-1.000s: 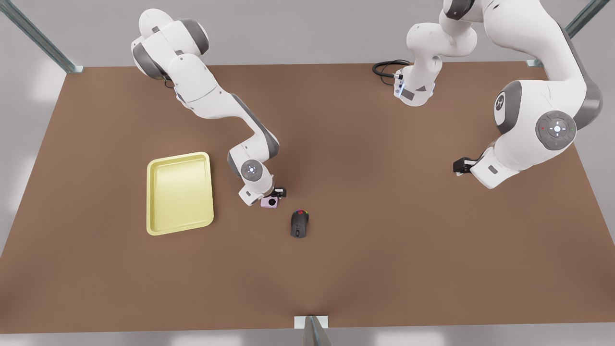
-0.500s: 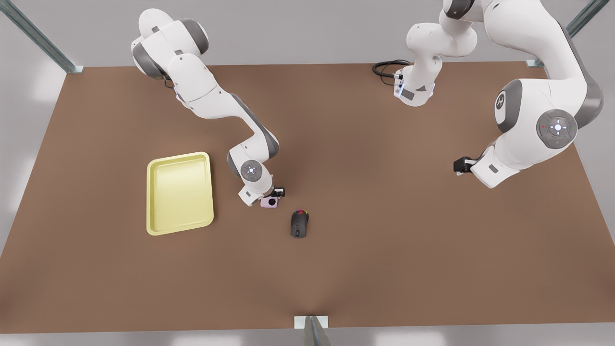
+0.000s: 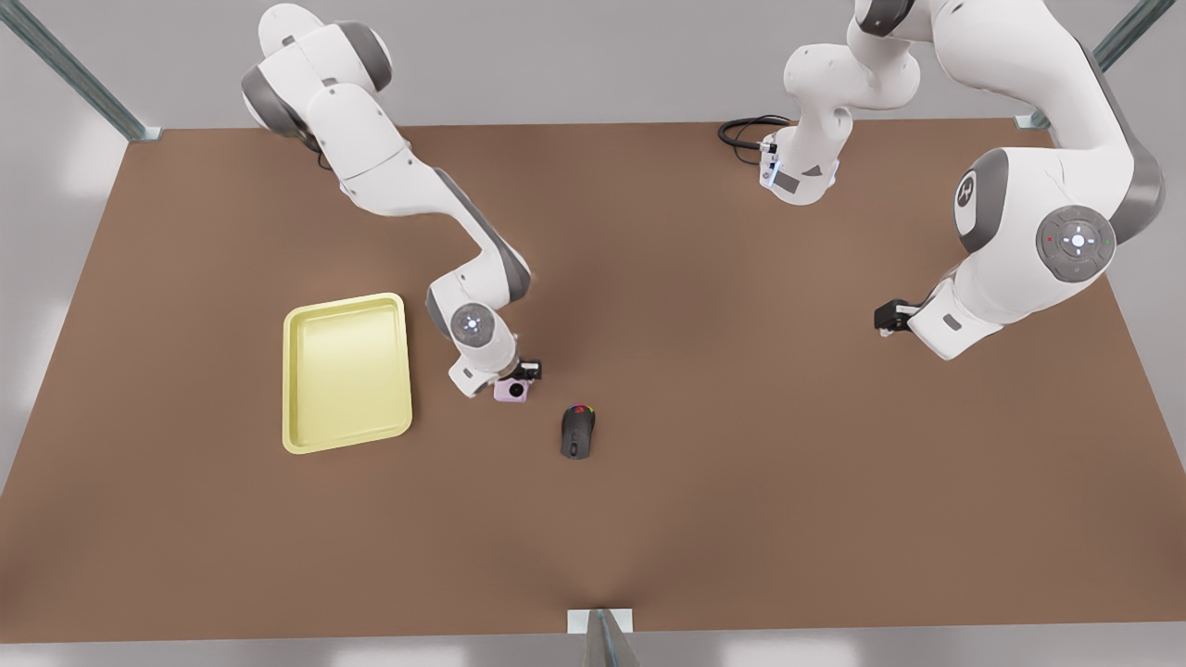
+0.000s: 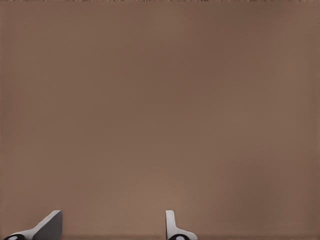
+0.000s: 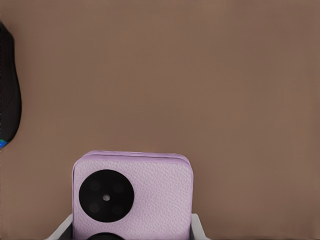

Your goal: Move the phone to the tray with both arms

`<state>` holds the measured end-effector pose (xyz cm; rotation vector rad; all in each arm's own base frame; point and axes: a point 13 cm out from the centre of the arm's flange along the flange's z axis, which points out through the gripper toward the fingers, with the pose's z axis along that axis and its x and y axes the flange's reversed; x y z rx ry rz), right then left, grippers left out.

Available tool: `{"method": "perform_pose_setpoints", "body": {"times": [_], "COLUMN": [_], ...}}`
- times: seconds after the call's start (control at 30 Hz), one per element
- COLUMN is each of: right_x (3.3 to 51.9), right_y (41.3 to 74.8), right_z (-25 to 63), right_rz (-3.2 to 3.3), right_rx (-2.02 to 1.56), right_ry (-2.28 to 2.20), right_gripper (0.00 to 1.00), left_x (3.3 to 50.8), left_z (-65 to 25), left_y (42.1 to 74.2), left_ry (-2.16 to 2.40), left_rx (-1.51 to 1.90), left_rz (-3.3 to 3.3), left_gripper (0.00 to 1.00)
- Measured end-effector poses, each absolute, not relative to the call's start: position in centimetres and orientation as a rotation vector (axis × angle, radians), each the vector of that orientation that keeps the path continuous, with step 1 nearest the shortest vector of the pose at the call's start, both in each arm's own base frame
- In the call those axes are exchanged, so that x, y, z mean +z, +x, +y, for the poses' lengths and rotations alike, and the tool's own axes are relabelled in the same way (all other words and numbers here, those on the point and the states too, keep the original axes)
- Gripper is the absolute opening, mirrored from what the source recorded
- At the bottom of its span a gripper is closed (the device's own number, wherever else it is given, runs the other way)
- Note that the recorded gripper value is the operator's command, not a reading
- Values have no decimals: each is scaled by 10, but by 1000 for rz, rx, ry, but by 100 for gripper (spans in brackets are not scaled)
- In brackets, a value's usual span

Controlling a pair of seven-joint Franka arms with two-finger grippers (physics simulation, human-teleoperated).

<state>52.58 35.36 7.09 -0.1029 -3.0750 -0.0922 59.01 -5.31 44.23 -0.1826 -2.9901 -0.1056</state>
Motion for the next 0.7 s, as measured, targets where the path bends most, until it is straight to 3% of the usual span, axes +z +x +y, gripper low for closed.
{"method": "perform_pose_setpoints", "body": {"times": [0.3, 0.57, 0.6, 0.7], "right_x": [80, 69, 68, 68], "right_y": [525, 486, 485, 485], "right_z": [177, 32, 29, 27], "right_rz": [-2988, -2908, -2909, -2920], "right_rx": [-19, -29, -32, -37], "right_ry": [-360, -452, -428, -342], "right_gripper": [75, 75, 100, 100], "left_x": [440, 438, 437, 437], "left_z": [-56, -57, -57, -58], "left_y": [590, 590, 590, 590], "left_ry": [-183, -176, -175, -176], "left_rx": [-105, -103, -103, -103], "left_rz": [-2984, -2982, -2981, -2981], "left_gripper": [100, 100, 100, 100]}}
